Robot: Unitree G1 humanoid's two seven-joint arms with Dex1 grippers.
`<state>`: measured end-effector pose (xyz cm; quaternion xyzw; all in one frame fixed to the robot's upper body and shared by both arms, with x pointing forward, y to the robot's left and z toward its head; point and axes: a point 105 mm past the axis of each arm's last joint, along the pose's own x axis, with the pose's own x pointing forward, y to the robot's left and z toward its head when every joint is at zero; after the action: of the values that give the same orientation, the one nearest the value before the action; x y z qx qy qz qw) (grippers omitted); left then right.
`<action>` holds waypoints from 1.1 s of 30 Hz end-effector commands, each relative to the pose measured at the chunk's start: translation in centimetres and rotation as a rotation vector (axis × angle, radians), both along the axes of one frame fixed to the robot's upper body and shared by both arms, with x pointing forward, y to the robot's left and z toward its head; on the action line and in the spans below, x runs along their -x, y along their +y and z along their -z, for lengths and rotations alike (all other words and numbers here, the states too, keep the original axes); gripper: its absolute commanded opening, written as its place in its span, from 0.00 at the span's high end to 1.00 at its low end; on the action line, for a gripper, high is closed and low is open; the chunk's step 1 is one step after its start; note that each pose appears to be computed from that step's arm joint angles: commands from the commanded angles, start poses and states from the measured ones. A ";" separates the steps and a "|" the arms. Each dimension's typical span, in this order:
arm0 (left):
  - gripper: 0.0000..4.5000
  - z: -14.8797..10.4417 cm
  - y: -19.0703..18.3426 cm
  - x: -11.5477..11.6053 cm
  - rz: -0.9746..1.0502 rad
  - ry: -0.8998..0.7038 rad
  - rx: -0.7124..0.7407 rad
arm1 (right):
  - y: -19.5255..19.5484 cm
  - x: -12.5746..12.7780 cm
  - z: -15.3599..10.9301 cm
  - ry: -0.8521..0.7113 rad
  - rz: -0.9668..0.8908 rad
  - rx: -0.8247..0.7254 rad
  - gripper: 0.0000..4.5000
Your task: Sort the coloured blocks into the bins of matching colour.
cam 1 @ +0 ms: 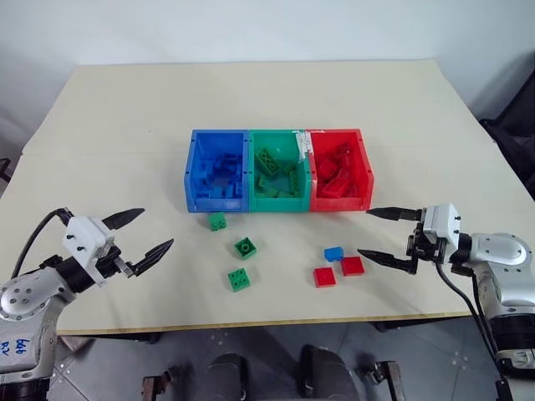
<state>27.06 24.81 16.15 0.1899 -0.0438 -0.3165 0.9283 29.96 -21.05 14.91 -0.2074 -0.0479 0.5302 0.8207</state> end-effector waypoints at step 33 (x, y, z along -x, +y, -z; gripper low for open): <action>0.00 3.2 -9.1 6.0 0.566 0.206 -0.065 | 1.2 1.3 4.2 0.244 -0.156 0.326 0.09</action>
<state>21.36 15.88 11.95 0.1479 0.0299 -0.5824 0.7988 28.71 -19.73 10.54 -0.2674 0.1216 0.6113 0.7349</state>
